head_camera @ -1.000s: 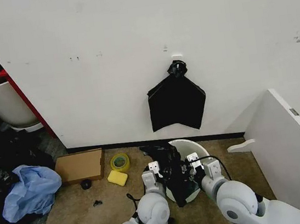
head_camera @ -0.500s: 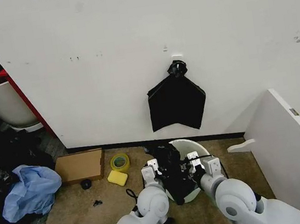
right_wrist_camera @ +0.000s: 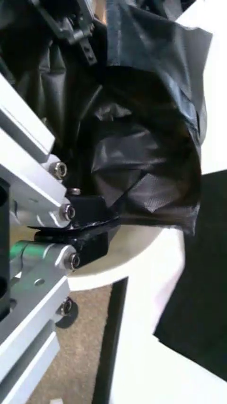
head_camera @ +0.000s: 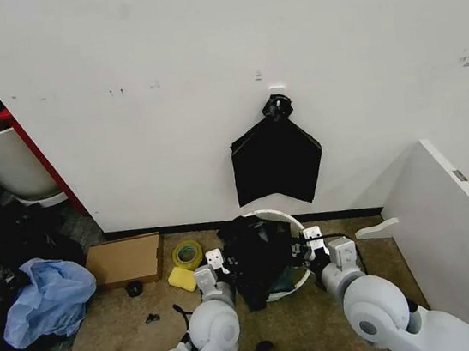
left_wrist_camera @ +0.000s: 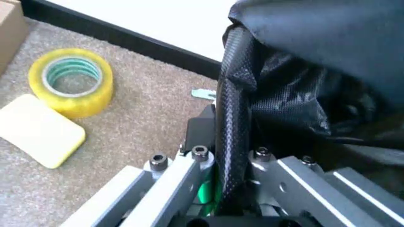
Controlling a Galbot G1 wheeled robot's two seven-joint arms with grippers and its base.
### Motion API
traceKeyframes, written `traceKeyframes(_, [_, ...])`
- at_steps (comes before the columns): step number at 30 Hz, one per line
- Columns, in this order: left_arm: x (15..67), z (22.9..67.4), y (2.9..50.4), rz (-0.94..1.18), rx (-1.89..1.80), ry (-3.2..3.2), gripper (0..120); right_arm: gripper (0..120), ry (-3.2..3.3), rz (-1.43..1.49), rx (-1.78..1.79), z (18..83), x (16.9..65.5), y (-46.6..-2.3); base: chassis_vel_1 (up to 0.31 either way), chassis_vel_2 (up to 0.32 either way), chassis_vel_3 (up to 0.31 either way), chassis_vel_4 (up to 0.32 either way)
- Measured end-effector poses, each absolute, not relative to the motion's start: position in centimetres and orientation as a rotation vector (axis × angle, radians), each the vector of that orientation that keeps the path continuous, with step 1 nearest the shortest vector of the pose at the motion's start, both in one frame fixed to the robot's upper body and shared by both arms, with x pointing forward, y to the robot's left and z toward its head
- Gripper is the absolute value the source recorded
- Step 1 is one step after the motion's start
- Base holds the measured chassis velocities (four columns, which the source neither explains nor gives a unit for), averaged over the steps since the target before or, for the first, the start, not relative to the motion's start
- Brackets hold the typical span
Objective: Place the garbage bag over the trash bin.
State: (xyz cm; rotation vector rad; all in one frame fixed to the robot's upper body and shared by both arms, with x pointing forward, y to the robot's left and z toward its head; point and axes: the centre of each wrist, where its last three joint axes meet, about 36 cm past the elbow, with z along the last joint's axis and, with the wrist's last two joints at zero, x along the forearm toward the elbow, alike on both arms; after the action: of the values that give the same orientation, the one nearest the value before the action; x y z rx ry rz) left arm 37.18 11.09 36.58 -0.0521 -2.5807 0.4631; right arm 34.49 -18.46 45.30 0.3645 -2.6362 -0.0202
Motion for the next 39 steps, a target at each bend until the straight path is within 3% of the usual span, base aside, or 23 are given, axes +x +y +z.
traceKeyframes(39, [36.0,38.1,15.0,0.475,-0.038,-2.636,1,0,-2.657,0.095,0.242,43.5,35.5,-23.1,0.0,0.0,0.0,0.0])
